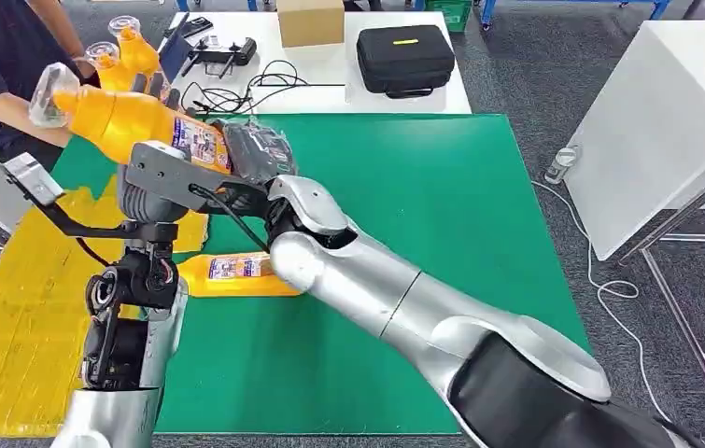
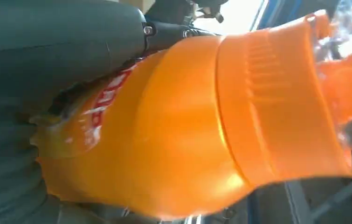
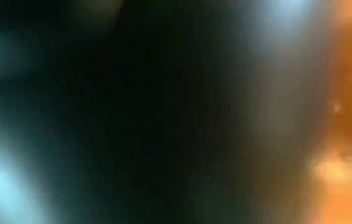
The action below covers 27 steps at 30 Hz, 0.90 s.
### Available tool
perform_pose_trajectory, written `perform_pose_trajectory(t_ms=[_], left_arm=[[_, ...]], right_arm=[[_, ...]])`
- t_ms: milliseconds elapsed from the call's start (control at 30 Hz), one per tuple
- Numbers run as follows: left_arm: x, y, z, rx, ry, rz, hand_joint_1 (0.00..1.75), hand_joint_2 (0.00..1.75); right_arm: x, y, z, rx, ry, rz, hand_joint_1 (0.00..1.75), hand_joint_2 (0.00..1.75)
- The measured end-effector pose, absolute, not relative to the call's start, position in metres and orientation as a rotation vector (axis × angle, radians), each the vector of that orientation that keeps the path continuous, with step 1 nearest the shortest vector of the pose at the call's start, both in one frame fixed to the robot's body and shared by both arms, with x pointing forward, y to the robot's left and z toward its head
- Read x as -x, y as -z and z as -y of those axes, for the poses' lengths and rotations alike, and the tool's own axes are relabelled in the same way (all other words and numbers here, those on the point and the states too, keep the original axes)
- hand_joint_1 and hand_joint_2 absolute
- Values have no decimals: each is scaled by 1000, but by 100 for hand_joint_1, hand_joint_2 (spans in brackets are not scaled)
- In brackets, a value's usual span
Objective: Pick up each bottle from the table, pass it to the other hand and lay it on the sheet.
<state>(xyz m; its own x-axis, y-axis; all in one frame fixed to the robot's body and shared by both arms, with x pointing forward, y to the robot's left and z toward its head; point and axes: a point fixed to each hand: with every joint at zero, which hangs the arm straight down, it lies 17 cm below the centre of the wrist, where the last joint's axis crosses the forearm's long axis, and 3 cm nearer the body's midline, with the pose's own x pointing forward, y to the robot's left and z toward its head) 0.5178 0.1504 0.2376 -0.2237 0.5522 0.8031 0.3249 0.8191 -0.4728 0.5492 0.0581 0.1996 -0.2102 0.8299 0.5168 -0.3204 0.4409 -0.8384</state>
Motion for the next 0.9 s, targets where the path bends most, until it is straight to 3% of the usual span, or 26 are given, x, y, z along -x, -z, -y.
perform_pose_trajectory(t_ms=[233, 267, 900], left_arm=[[-513, -231, -153, 663, -250, 1827, 2, 175], [-512, -231, -153, 663, -250, 1826, 175, 175], [-505, -224, -163, 670, -299, 1831, 175, 175]], right_arm=[[-536, -192, -68, 467, -1155, 1409, 175, 175], [-536, -191, -68, 465, -1156, 1408, 175, 175], [-533, -177, -66, 442, -1177, 1412, 175, 175]])
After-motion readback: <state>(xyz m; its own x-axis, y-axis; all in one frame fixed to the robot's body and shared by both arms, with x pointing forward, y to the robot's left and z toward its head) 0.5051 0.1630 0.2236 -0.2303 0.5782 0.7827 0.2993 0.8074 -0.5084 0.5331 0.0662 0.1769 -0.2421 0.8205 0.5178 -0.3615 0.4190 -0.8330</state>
